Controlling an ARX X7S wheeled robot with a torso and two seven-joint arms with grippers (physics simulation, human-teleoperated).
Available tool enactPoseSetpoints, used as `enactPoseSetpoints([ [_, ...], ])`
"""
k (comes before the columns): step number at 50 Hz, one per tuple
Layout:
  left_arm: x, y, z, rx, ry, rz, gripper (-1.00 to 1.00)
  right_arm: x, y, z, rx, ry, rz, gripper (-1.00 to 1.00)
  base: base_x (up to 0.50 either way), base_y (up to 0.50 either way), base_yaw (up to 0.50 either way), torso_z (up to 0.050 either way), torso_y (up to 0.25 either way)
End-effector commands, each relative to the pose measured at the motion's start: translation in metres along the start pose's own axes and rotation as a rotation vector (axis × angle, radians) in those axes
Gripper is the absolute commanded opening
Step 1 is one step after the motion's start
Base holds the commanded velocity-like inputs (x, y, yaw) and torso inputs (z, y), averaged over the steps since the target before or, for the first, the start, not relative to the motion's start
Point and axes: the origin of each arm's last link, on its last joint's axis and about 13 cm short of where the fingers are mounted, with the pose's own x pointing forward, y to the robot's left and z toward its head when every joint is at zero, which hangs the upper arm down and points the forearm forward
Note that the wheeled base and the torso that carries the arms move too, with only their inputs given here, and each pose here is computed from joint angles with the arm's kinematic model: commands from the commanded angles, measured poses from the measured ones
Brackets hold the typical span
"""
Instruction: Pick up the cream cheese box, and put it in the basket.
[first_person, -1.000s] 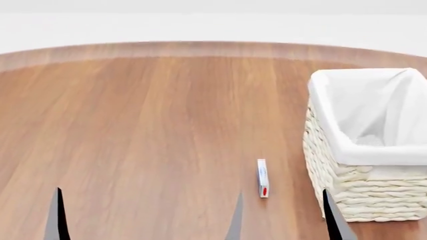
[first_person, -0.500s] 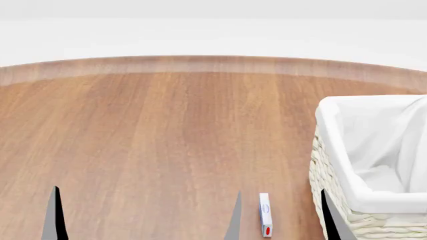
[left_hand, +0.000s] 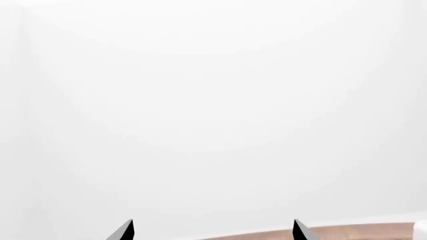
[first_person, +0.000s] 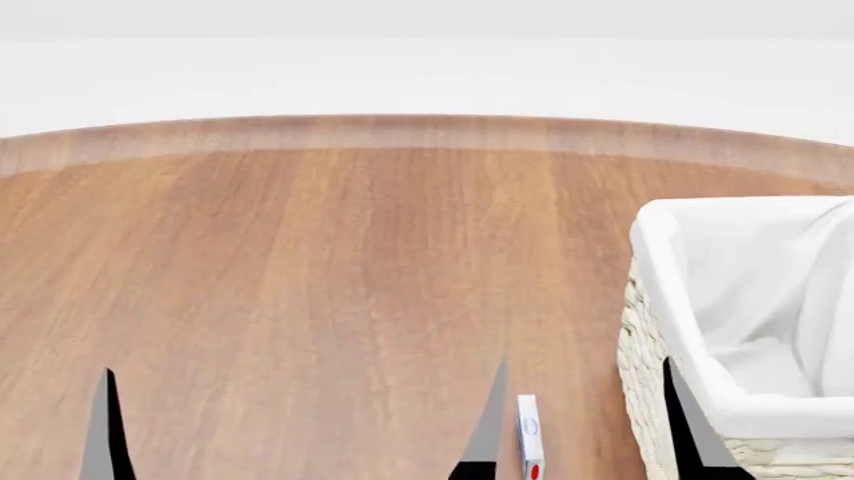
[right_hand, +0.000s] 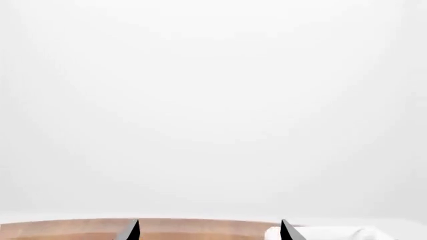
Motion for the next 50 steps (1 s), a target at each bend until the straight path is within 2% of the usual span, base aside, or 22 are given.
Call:
enactPoseSetpoints([
  [1,0.002,0.001,-0.002,0.015,0.021,0.035,1.0,0.028,-0.001,0.0,-0.042,0.042,-0.031,1.0,0.0,0.0,0.0,0.0,0.0],
  [5,0.003,0.002,-0.003,-0.01,0.042,0.047,1.0,0.047,-0.003,-0.003,-0.05,0.068,-0.038,1.0,0.0,0.0,0.0,0.0,0.0],
  [8,0.004,0.001,-0.004,0.014,0.038,0.053,1.0,0.061,-0.003,0.0,-0.052,0.063,-0.042,1.0,0.0,0.0,0.0,0.0,0.0],
  [16,0.004,0.0,-0.003,-0.081,0.06,0.055,1.0,0.092,0.003,0.009,-0.06,0.064,-0.01,1.0,0.0,0.0,0.0,0.0,0.0],
  [18,0.004,0.0,-0.003,-0.065,0.031,0.071,1.0,0.098,0.005,0.012,-0.064,0.066,-0.002,1.0,0.0,0.0,0.0,0.0,0.0],
  [19,0.003,-0.001,-0.004,-0.099,0.05,0.065,1.0,0.103,0.008,0.016,-0.06,0.063,0.005,1.0,0.0,0.0,0.0,0.0,0.0],
  [22,0.002,-0.002,-0.003,-0.096,0.038,0.066,1.0,0.11,0.012,0.018,-0.062,0.063,0.023,1.0,0.0,0.0,0.0,0.0,0.0],
  [24,0.002,-0.002,0.0,-0.157,0.065,0.053,1.0,0.115,0.015,0.016,-0.063,0.069,0.031,1.0,0.0,0.0,0.0,0.0,0.0],
  [25,0.002,-0.002,0.0,-0.103,0.019,0.068,1.0,0.119,0.018,0.014,-0.071,0.077,0.039,1.0,0.0,0.0,0.0,0.0,0.0],
  [27,0.002,-0.002,-0.001,-0.135,0.043,0.06,1.0,0.123,0.021,0.01,-0.075,0.091,0.049,1.0,0.0,0.0,0.0,0.0,0.0],
  [28,0.003,-0.001,-0.001,-0.115,0.014,0.07,1.0,0.124,0.022,0.01,-0.079,0.092,0.052,1.0,0.0,0.0,0.0,0.0,0.0],
  [30,0.003,-0.002,-0.001,-0.115,0.028,0.061,1.0,0.126,0.025,0.007,-0.079,0.108,0.067,1.0,0.0,0.0,0.0,0.0,0.0],
  [35,0.002,-0.002,-0.001,-0.133,0.041,0.058,1.0,0.135,0.033,-0.012,-0.095,0.169,0.089,1.0,0.0,0.0,0.0,0.0,0.0],
  [38,0.002,-0.002,-0.001,-0.114,0.023,0.058,1.0,0.139,0.035,-0.022,-0.102,0.203,0.097,1.0,0.0,0.0,0.0,0.0,0.0],
  [40,0.002,-0.003,0.0,-0.171,0.06,0.064,1.0,0.143,0.037,-0.032,-0.096,0.237,0.099,1.0,0.0,0.0,0.0,0.0,0.0],
  [41,0.002,-0.003,0.0,-0.173,0.048,0.053,1.0,0.145,0.038,-0.035,-0.097,0.244,0.099,1.0,0.0,0.0,0.0,0.0,0.0],
  [44,0.003,-0.001,0.001,-0.115,-0.01,0.117,1.0,0.15,0.04,-0.051,-0.105,0.279,0.095,1.0,0.0,0.0,0.0,0.0,0.0],
  [45,0.004,0.0,0.002,-0.123,-0.025,0.147,1.0,0.151,0.04,-0.054,-0.102,0.283,0.096,1.0,0.0,0.0,0.0,0.0,0.0],
  [46,0.005,0.002,0.004,-0.164,-0.028,0.164,1.0,0.153,0.04,-0.059,-0.105,0.299,0.092,1.0,0.0,0.0,0.0,0.0,0.0],
  [50,0.005,0.005,0.004,-0.136,0.014,0.147,1.0,0.157,0.037,-0.08,-0.106,0.351,0.077,1.0,0.0,0.0,0.0,0.0,0.0],
])
